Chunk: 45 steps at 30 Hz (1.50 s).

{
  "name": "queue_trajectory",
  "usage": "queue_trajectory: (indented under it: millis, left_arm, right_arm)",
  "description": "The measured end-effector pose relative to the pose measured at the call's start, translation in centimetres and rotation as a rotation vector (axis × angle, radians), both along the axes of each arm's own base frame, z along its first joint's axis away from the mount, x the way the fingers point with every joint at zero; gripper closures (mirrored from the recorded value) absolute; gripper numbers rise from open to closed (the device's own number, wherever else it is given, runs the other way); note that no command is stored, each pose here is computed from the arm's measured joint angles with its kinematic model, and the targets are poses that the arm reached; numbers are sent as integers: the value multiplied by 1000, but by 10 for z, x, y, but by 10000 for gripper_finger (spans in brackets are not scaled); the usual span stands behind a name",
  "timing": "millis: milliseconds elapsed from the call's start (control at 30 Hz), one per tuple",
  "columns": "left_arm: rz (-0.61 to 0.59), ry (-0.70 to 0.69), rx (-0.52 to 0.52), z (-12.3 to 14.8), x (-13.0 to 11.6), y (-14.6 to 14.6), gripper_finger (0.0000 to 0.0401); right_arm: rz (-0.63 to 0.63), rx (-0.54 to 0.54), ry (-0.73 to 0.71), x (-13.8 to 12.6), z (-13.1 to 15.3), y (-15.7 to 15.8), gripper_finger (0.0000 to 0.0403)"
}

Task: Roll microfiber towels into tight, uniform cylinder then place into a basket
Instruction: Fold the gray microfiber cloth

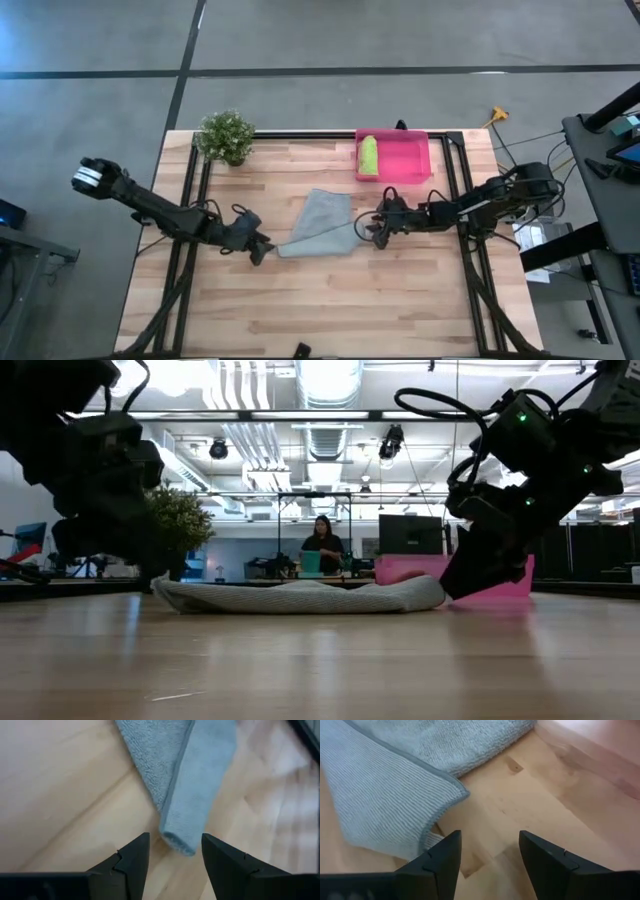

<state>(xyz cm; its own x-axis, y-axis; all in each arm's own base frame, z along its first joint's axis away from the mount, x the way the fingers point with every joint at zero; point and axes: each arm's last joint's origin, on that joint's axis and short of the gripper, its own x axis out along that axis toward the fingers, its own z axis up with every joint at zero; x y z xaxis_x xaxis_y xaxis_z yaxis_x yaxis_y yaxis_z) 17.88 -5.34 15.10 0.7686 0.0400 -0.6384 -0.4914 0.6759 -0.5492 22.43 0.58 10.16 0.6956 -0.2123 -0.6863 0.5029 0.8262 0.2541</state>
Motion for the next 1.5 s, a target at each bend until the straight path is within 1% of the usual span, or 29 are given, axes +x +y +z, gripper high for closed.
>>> queue_trajectory:
  millis: [67, 167, 333, 533, 733, 833, 933, 1133, 1300, 1500]
  left_arm:
    - [4, 20, -32, -3, 1, -1, 237]
    - [25, 90, -87, -12, 1, -2, 237]
    - [70, 164, -117, -24, 8, 0, 237]
    - [50, 64, -202, -14, 22, 1, 237]
    - [76, 22, -264, -4, 21, 1, 237]
    - [80, 20, -265, -3, 21, 2, 237]
    - [59, 11, -242, -2, 23, 2, 237]
    - [64, 40, -232, -8, 27, 1, 237]
    - [50, -29, -248, -4, 38, -2, 237]
    - [42, 57, -203, -11, 45, -4, 237]
  right_arm:
    - [9, -15, 8, -1, -1, 0, 209]
    - [17, -26, 15, -2, -2, 0, 209]
    - [43, -52, 25, -3, -3, 0, 209]
    - [79, -88, 41, -5, -4, 0, 209]
    - [107, -116, 53, -7, -6, 0, 209]
    - [122, -132, 59, -7, -6, 0, 209]
    - [136, -152, 67, -7, -6, 0, 209]
    - [127, -168, 74, -9, -7, -1, 209]
    - [123, -171, 77, -12, -9, -1, 209]
    - [122, -171, 68, -14, -10, -1, 209]
